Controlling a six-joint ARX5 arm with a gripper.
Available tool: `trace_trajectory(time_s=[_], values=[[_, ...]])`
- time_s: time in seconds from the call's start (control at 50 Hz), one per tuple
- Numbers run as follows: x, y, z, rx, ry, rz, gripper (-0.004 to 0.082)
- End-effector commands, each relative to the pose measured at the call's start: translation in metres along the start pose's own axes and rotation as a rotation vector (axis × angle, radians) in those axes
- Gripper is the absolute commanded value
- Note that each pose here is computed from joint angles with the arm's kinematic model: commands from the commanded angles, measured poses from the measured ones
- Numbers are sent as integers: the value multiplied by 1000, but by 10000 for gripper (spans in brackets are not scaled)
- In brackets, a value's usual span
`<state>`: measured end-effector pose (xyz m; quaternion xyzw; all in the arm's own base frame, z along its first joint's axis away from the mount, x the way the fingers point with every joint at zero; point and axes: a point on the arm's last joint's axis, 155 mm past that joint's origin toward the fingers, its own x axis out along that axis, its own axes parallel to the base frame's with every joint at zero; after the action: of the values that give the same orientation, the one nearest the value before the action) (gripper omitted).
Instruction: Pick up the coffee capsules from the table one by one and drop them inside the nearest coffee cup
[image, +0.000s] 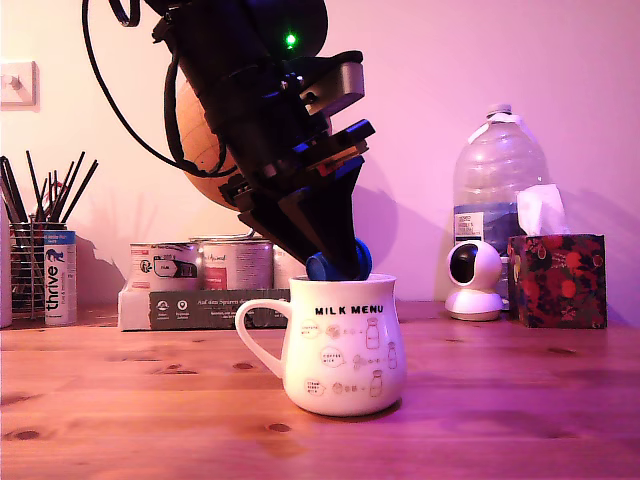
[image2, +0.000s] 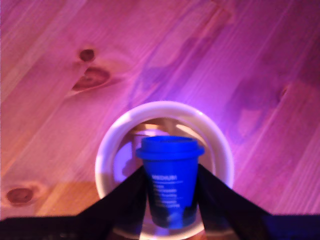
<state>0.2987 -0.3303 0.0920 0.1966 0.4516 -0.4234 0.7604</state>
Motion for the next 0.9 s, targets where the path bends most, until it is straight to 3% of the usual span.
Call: trace_trajectory(time_s=[0.0,0.2,0.24,0.34,0.4,0.78,0.88], values=[[5,0,1,17,6,0,211],[5,0,-2,25,15,2,239],[5,0,-2,27,17,3,311],[4,1,-1,31,14,7,621],[3,2,0,32,11,12,712],[-5,-1,3,52,-2,11,724],[-8,-1,2,59,0,11,670]])
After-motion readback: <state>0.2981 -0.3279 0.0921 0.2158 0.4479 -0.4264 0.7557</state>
